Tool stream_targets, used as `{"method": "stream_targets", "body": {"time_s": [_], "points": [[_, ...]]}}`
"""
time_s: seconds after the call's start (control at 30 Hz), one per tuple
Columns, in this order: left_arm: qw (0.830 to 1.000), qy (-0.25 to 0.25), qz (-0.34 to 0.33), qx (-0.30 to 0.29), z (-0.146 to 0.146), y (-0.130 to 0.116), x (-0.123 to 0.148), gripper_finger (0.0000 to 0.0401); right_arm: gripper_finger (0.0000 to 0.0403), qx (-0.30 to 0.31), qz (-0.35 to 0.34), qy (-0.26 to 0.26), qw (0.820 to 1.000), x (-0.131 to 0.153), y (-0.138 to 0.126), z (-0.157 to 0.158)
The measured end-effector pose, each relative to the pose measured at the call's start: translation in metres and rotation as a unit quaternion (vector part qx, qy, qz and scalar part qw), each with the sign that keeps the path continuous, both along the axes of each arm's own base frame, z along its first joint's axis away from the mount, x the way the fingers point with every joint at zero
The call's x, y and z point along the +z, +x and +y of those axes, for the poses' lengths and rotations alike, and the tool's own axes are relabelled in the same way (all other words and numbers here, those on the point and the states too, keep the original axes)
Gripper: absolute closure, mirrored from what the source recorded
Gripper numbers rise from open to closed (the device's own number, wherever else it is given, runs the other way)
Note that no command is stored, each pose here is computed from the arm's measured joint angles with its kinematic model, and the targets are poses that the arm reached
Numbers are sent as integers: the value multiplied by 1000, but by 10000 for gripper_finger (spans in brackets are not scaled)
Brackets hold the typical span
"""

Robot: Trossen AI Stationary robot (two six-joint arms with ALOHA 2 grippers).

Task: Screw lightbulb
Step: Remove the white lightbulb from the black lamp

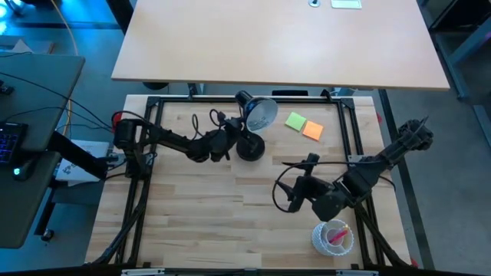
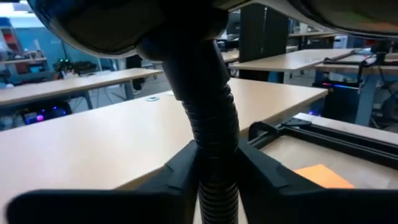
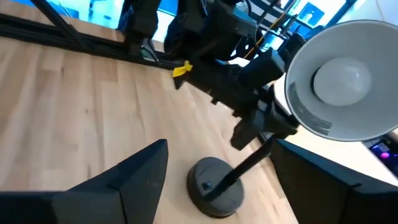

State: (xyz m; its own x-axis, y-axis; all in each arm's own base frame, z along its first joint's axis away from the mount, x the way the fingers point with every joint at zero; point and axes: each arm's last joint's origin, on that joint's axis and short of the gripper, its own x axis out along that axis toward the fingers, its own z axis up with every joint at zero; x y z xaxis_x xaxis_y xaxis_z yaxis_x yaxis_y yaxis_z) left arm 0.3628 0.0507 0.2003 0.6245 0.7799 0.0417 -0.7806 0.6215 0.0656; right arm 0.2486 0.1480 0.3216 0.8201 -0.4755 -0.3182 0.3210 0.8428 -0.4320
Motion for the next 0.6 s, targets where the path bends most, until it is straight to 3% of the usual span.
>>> {"method": "stream_targets", "body": {"time_s": [0.13,0.27,0.5,0.6], "points": [[999,4,-2,-35,0,1,3,358,119,0,-11,22,1000,0,-3,5],[998,13,4,-68,-9,3,4,358,119,-2,-18,35,999,-1,-4,6],[994,13,17,-108,-57,-2,17,358,119,38,-54,7,998,14,1,16],[993,3,24,-112,-81,-8,22,358,119,43,-96,26,994,23,4,19]]}}
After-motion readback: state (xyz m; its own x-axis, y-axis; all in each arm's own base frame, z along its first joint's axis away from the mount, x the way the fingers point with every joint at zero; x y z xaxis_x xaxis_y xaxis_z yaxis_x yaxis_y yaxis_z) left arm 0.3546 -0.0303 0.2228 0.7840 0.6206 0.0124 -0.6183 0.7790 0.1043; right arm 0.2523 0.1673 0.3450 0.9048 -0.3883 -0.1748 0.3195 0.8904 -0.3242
